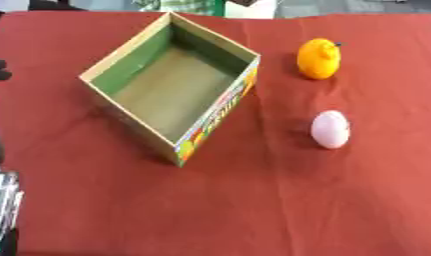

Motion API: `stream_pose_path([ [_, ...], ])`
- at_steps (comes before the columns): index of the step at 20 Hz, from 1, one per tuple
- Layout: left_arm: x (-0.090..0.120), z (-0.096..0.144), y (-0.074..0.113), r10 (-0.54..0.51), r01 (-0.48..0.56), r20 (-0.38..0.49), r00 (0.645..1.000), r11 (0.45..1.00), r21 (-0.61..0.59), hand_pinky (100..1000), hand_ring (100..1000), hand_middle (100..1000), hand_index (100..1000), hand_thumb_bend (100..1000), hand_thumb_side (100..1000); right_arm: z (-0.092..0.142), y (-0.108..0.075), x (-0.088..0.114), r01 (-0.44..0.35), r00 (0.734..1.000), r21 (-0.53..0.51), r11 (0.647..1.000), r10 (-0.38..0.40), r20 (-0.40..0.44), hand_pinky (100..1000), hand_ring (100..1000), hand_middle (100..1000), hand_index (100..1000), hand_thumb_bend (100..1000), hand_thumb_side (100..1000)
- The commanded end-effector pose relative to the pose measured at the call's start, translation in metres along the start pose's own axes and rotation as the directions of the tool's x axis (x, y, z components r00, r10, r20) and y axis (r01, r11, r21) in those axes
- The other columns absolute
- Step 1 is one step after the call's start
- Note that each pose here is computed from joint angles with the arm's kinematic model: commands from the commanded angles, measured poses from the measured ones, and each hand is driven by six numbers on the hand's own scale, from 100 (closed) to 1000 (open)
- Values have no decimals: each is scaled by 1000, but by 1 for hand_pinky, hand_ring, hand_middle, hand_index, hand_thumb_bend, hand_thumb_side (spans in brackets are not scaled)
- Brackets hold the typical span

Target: Pick up objects on the table and place them in the box.

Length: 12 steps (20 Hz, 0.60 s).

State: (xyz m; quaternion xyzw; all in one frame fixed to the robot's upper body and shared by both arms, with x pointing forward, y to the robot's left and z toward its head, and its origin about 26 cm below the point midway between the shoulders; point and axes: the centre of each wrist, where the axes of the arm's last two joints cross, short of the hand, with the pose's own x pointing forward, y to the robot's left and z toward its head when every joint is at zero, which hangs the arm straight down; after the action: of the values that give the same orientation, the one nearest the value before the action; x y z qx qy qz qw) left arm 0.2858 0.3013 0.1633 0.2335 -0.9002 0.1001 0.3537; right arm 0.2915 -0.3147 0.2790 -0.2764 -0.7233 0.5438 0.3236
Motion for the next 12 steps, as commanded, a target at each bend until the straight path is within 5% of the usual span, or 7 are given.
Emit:
stream_pose_path([
  [1,7,-6,2,0,0,34,999,1000,-13,572,574,632,753,100,659,0,-11,6,-79,997,53,996,79,-1,831,907,850,972,100,982],
  [12,7,-5,0,9,-8,30,1000,1000,-29,572,574,632,748,100,659,-7,-10,13,-119,993,223,968,120,10,829,907,830,942,249,850],
])
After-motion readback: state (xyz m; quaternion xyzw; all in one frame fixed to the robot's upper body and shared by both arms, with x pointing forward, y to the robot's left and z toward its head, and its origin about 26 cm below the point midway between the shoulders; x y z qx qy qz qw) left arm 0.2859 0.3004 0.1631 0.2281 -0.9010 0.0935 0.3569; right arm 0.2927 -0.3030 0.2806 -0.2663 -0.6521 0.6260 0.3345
